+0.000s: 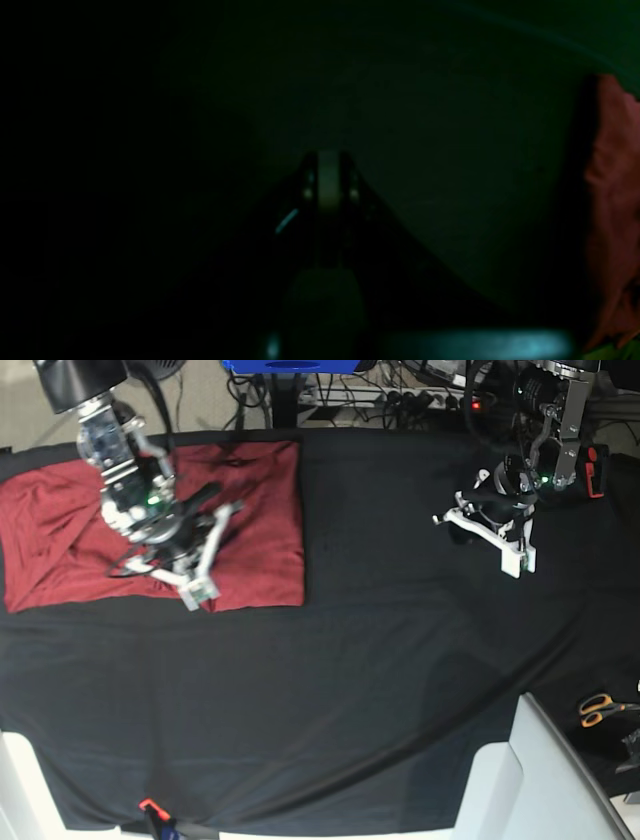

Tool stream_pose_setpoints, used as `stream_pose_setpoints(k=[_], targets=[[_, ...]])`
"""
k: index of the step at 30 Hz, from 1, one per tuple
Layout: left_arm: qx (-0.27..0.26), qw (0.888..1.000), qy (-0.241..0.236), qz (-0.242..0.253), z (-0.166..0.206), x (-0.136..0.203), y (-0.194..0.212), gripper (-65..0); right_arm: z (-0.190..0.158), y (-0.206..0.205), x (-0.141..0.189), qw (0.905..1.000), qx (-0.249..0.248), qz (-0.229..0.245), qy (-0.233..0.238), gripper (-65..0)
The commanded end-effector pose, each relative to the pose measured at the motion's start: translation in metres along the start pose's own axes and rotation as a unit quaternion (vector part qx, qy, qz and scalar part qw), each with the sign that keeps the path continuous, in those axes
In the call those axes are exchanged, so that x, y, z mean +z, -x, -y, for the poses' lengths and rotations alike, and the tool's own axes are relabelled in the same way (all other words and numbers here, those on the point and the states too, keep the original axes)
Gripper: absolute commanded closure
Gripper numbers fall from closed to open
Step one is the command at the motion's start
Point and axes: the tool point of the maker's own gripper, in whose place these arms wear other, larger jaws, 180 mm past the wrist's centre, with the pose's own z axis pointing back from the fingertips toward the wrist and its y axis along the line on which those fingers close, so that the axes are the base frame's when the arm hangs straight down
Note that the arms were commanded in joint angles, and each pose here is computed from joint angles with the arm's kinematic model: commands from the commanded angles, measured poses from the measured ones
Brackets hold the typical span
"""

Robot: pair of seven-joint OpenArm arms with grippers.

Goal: Fold the T-shirt properly
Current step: 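Move the right gripper over the folded bundle and grasp its edge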

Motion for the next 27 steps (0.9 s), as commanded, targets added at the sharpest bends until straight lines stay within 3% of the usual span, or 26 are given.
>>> stream_pose_setpoints(k=[1,14,19,21,25,27], targets=[[-0.002,1.0,-0.002,0.013,-0.003,0.001,-0.009,0.0,0.013,-0.012,0.002,0.9997,-0.003,0.018,0.015,0.0],[0.004,1.0,-0.008,0.006,-0.008,-0.002,-0.004,0.0,0.076,0.004,0.016,0.994,-0.067,0.015,0.085,0.0],[0.004,1.0,-0.008,0.005,-0.009,-0.002,-0.003,0.0,0.082,-0.003,0.038,0.9883,-0.101,0.046,0.106,-0.9],[0.003,1.0,-0.009,0.005,-0.009,-0.002,-0.004,0.0,0.081,-0.002,0.046,0.9873,-0.106,0.049,0.108,-6.9],[0.003,1.0,-0.009,0.005,-0.009,-0.002,-0.004,0.0,0.065,0.014,0.057,0.989,-0.103,0.039,0.099,-26.6],[0.002,1.0,-0.009,0.006,-0.01,-0.001,-0.004,0.0,0.058,0.021,0.064,0.9896,-0.102,0.035,0.095,-31.5]])
